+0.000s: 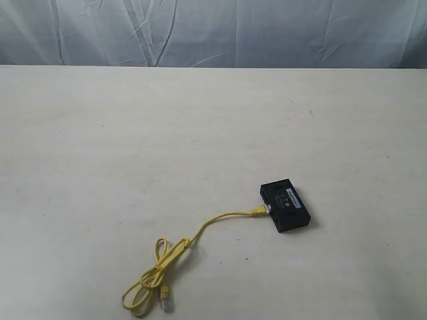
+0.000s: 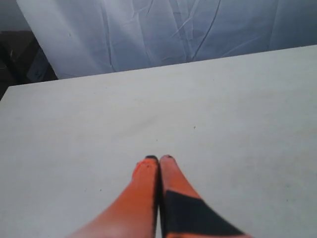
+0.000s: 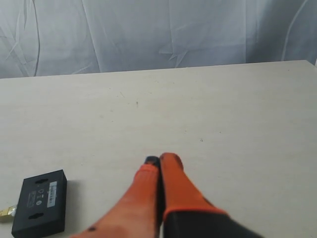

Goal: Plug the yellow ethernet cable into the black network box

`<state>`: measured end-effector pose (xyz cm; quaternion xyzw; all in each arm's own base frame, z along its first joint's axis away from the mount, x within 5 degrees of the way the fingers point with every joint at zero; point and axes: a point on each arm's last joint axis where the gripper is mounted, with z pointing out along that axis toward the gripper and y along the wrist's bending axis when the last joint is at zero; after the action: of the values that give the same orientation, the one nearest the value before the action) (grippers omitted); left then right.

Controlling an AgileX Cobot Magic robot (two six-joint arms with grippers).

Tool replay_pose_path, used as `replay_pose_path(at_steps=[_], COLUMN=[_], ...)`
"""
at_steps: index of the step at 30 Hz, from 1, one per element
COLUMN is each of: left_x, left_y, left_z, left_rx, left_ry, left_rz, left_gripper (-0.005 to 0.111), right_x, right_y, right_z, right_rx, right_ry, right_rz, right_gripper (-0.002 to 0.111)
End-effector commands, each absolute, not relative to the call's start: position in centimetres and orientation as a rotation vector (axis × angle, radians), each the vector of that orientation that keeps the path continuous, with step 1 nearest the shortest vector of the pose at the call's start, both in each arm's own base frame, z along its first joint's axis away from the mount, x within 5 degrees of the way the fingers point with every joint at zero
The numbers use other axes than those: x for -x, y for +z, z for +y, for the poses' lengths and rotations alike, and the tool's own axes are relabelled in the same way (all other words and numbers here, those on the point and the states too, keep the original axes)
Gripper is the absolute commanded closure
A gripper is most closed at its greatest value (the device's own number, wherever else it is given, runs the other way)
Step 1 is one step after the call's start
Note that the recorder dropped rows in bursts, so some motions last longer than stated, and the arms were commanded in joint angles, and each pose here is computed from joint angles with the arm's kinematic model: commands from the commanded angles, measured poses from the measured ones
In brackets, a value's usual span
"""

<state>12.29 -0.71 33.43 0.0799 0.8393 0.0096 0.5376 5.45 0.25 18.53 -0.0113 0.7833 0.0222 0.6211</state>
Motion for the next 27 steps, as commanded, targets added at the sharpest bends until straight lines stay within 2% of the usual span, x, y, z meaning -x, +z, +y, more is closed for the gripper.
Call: replay_pose_path(at_steps=[1, 9, 16, 27], left_x=[-9.4, -6.5, -5.5, -5.5], left_y=[30.2, 23.6, 19.2, 19.2], left_z=[-0.6, -0.5, -0.8, -0.8], left_rx=[-0.166, -0.128, -0.122, -0.1], left_ry=[0.015, 0.015, -0.058, -0.079], left_rz=[1.958, 1.81, 1.72, 1.712], left_gripper=[0.107, 0.107, 0.107, 0.107], right_x=[-5.4, -5.4, -5.4, -5.4], right_y=[18.6, 18.6, 18.6, 18.6], right_z=[0.3, 0.3, 0.3, 0.3], right_rx=[0.029, 0.029, 0.024, 0.011], right_ry=[0.057, 0.057, 0.063, 0.082], right_rz=[1.788, 1.788, 1.788, 1.788], right_gripper=[0.109, 0.109, 0.109, 0.109])
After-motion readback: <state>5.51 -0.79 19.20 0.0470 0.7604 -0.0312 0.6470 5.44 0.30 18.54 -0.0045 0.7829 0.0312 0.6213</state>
